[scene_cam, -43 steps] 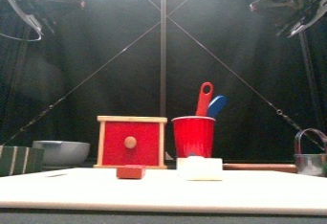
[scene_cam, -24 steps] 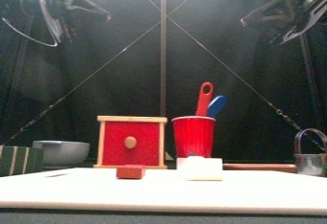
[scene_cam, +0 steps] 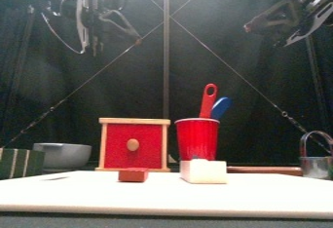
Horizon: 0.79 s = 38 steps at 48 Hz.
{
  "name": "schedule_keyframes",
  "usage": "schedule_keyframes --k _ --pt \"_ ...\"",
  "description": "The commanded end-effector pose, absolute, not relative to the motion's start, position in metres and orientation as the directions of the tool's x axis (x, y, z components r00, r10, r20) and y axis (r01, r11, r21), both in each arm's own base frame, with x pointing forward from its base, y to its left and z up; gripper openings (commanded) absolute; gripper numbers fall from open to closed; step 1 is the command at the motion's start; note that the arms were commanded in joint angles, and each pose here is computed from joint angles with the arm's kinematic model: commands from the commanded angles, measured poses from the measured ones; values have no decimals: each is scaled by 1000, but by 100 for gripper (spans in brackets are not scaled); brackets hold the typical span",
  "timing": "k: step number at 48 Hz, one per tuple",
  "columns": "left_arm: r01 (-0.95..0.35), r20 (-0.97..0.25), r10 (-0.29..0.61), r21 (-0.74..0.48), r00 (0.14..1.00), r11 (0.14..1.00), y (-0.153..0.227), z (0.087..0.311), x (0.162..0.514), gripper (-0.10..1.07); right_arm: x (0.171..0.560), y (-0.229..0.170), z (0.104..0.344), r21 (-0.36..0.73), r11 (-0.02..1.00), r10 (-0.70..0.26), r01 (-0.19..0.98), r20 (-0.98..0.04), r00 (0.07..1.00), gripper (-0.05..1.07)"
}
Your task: Grab salmon
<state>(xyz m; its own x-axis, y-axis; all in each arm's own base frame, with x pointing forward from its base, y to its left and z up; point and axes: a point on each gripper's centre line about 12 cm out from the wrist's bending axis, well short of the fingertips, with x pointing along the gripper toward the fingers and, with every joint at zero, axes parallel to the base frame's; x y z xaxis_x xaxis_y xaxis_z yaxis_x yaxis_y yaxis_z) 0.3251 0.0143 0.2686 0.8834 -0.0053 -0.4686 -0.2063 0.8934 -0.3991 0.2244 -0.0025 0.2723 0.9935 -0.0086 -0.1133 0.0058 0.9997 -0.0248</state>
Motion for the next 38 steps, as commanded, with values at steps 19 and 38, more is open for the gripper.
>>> schedule_keyframes --k 19,38 --pt "-410 -830 -141 -406 540 817 12 223 354 22 225 -4 270 -12 1000 -14 13 -142 990 2" --pt "-814 -951 139 -154 276 560 17 203 342 22 224 -7 264 -12 1000 -28 26 -169 985 2"
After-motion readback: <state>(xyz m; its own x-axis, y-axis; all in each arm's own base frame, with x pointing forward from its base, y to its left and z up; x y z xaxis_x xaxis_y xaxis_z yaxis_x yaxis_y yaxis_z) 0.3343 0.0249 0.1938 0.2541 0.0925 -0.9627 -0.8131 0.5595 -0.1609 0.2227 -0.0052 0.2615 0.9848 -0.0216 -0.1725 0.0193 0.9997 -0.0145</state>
